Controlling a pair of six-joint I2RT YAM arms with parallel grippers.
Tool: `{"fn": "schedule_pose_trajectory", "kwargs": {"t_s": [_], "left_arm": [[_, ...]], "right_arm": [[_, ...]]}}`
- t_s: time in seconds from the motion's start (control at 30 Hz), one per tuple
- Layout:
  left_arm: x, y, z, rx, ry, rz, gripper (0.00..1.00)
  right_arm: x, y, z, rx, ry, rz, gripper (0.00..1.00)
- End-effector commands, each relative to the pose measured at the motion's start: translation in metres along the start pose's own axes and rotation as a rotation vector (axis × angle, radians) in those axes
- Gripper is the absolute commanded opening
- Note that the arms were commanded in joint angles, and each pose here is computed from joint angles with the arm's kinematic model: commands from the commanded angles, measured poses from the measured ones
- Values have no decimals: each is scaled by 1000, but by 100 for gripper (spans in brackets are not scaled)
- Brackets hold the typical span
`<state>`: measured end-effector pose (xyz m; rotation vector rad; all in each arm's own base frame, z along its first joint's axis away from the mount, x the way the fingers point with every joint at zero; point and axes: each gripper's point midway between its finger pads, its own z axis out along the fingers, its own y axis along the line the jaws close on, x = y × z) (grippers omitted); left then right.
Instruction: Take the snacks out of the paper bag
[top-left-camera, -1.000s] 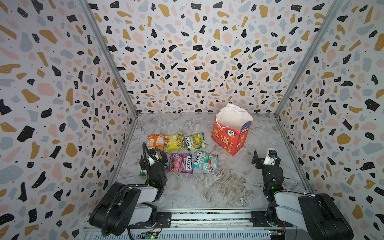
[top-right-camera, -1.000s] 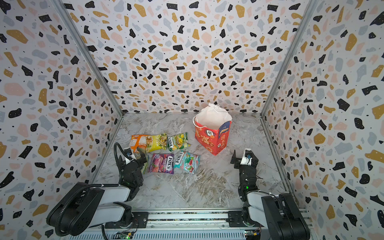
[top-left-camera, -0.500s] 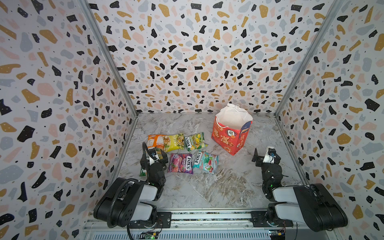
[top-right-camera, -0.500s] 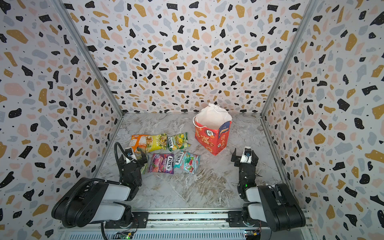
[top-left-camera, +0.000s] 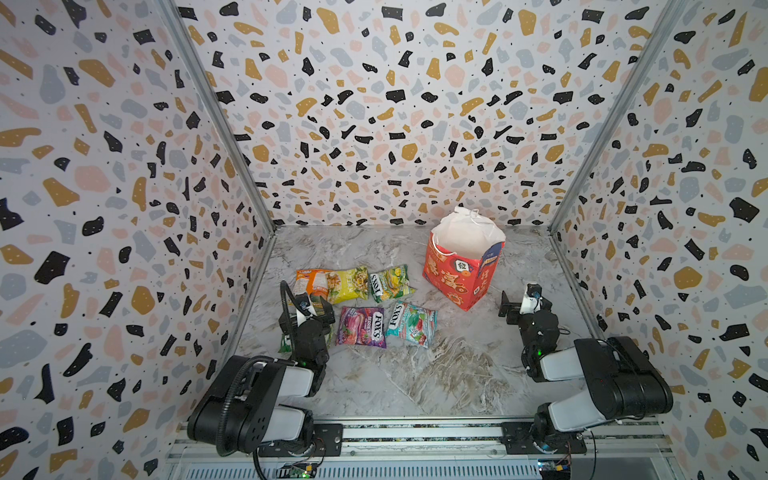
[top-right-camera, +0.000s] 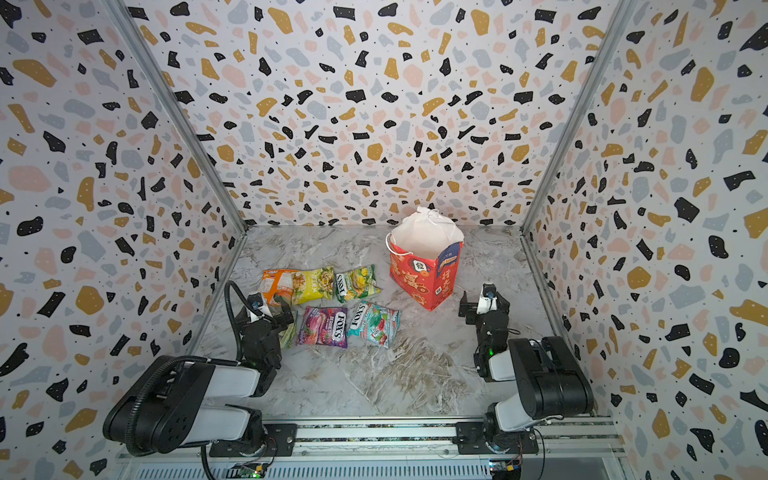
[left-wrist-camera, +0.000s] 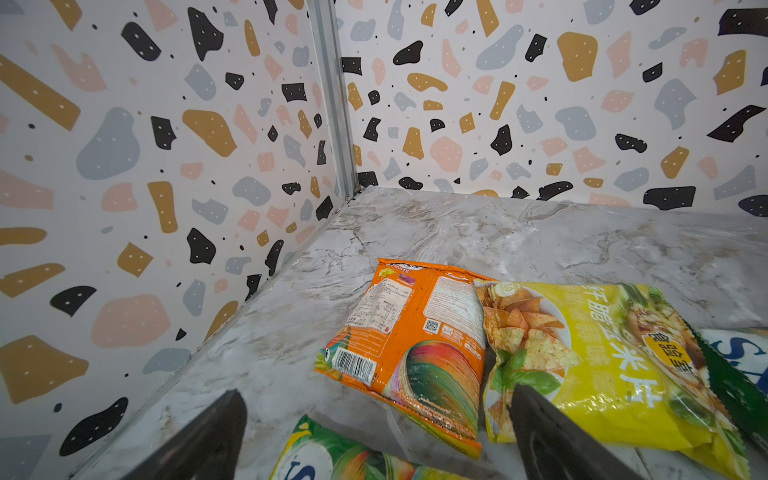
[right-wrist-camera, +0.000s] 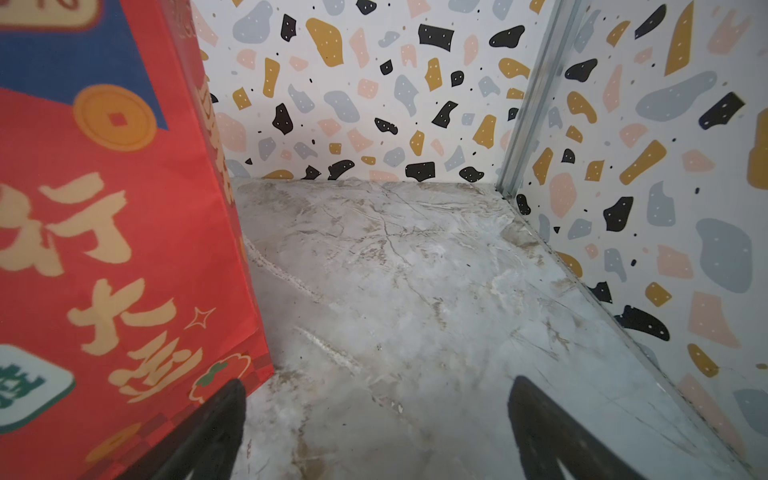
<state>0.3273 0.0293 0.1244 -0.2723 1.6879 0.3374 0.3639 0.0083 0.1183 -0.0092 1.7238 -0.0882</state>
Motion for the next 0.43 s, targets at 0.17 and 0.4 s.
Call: {"fn": "schedule_pose_trajectory", "kwargs": {"t_s": [0.17,0.4], "left_arm": [[-13,1,1,-4,-43,-45,100],[-14,5,-2,-17,-53,-56,100]], "right_arm": [[-4,2,3,-16,-5,-2,99],[-5,3,2,-18,-8,-3,99]]}}
